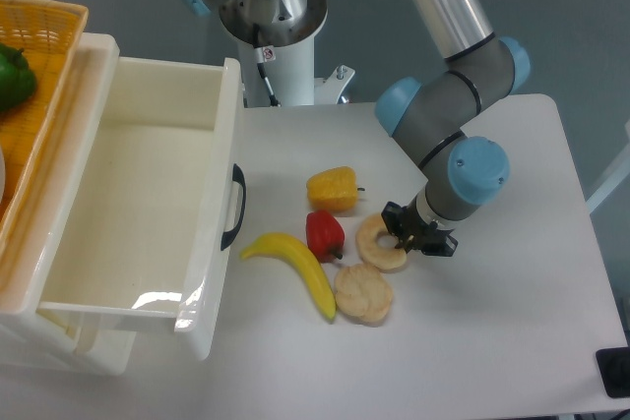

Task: Pick up the donuts
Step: 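Lift the donut and carry it away from the bread bun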

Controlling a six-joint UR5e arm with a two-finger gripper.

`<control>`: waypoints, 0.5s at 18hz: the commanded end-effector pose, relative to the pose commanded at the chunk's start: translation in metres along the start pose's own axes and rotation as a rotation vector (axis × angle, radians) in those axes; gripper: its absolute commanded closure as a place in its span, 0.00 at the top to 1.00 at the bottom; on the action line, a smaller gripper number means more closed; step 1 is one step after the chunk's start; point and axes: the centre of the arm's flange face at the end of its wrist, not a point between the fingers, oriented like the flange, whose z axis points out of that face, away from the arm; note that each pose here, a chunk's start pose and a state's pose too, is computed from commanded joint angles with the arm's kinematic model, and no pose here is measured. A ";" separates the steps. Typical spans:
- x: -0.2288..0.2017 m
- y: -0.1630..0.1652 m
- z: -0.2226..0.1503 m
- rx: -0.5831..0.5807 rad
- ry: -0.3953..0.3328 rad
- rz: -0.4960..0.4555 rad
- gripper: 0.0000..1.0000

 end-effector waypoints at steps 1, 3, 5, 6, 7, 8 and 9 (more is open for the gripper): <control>-0.003 -0.003 -0.005 0.004 -0.011 0.004 0.09; -0.011 -0.006 -0.015 0.013 -0.034 0.005 0.04; -0.024 -0.011 -0.027 0.022 -0.065 0.007 0.03; -0.029 -0.013 -0.033 0.025 -0.077 0.010 0.03; -0.033 -0.013 -0.036 0.026 -0.085 0.012 0.03; -0.039 -0.009 -0.039 0.017 -0.097 0.036 0.02; -0.046 -0.004 -0.044 -0.009 -0.118 0.080 0.02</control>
